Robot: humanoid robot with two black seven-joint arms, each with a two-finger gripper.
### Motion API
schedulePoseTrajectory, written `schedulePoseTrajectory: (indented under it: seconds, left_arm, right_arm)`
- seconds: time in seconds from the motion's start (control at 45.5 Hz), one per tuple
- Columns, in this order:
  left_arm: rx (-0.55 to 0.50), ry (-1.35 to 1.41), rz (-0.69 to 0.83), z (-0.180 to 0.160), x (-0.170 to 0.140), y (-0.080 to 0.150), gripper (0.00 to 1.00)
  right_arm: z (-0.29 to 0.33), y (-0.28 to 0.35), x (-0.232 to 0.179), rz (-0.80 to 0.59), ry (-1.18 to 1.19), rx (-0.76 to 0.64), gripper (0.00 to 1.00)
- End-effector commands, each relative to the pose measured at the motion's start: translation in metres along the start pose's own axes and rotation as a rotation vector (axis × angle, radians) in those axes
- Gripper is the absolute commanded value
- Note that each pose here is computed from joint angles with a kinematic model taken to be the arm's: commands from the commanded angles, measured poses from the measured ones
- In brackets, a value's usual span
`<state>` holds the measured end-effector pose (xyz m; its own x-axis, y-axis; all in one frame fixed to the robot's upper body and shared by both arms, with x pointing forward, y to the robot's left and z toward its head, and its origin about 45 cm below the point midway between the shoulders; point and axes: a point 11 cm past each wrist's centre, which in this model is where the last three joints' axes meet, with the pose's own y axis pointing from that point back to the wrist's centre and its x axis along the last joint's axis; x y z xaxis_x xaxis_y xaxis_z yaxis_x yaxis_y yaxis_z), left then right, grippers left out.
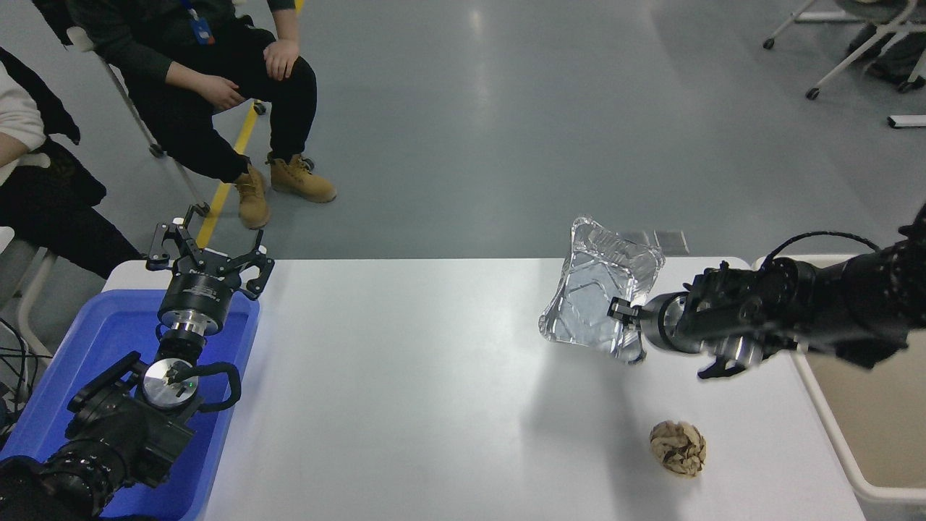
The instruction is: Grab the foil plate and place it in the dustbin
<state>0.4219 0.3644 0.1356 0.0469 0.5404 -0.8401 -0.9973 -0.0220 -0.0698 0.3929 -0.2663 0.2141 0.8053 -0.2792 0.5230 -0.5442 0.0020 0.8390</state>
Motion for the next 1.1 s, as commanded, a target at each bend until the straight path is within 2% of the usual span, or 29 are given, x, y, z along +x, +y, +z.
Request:
schedulePoseTrajectory:
  seconds: [0.0, 0.264, 0.659, 0.901, 1.077]
  left_arm:
    - [0.000, 0.000, 0.001, 0.000, 0.000, 0.000, 0.99]
    - [0.000, 0.000, -0.001, 0.000, 0.000, 0.000, 0.99]
    - [0.000, 0.000, 0.001, 0.000, 0.000, 0.000, 0.99]
    - [0.000, 0.000, 0.001, 0.000, 0.000, 0.000, 0.99]
    - [0.000, 0.000, 0.001, 0.000, 0.000, 0.000, 0.99]
  right_arm:
    - [-0.003, 0.056, 0.053, -0.004, 0.077, -0.028, 0.00]
    - [-0.021, 0.097, 0.082, -0.010, 0.195, -0.022, 0.00]
    - [-0.048, 0.175, 0.122, 0.006, 0.238, 0.017, 0.00]
    - [-0.046, 0.177, 0.124, 0.007, 0.258, 0.002, 0.00]
    - [-0.023, 0.164, 0.132, 0.018, 0.226, -0.056, 0.00]
